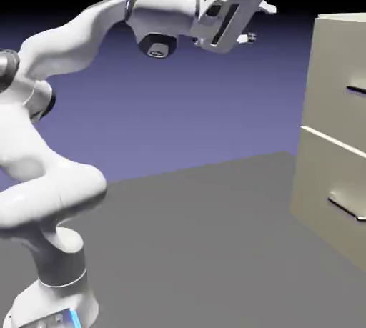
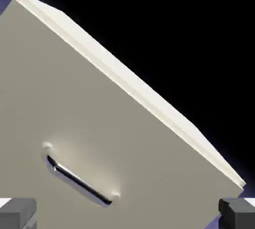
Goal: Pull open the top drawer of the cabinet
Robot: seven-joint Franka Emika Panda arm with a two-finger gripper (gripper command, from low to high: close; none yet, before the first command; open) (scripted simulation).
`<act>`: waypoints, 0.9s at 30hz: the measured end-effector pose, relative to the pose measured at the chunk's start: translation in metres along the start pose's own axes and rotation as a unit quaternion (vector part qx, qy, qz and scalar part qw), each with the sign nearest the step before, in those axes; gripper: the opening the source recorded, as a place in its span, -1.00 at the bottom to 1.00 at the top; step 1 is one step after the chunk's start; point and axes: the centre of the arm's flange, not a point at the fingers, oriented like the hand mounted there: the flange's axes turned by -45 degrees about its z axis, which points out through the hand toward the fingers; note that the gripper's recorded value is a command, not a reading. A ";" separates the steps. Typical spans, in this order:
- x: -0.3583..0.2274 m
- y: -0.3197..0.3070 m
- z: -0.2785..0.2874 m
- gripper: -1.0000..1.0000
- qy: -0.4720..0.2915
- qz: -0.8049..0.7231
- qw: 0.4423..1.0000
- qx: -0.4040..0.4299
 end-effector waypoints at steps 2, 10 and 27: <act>0.004 -0.007 0.015 0.00 0.012 -0.034 0.999 -0.004; -0.003 -0.039 0.093 0.00 0.053 -0.172 0.984 -0.012; -0.132 -0.082 0.273 0.00 0.106 -0.370 0.923 -0.023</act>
